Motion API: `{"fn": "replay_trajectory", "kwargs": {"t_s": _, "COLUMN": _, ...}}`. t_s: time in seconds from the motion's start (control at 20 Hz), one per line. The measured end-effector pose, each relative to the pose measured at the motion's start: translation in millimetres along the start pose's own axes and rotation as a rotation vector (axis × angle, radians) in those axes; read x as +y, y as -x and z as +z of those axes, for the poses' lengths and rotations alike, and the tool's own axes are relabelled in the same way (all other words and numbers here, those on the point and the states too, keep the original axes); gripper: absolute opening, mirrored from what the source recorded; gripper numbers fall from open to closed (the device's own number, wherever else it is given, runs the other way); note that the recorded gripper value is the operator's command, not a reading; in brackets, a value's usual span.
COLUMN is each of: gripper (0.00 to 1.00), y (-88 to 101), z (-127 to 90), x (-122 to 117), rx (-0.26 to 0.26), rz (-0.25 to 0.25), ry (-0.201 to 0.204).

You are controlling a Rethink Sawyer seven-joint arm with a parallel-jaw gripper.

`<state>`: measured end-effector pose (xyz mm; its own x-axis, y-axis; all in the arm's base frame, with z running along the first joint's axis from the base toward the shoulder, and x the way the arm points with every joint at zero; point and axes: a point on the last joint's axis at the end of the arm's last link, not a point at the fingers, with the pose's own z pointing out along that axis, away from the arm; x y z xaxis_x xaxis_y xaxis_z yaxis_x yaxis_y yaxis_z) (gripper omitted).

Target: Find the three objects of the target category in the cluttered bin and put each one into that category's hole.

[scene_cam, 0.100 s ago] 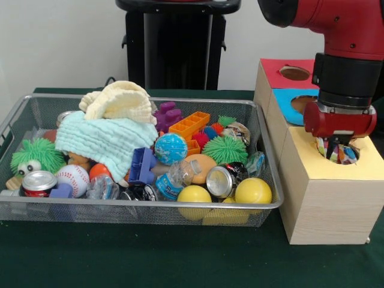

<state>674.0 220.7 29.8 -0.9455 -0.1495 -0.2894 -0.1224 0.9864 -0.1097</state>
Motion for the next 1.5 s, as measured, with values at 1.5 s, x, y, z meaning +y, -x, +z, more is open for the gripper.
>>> {"fn": "replay_trajectory", "kwargs": {"t_s": 1.5, "gripper": 0.0, "y": 3.5, "z": 7.2, "x": 13.1, "rx": -0.114, "rz": 0.071, "ry": -0.015}}
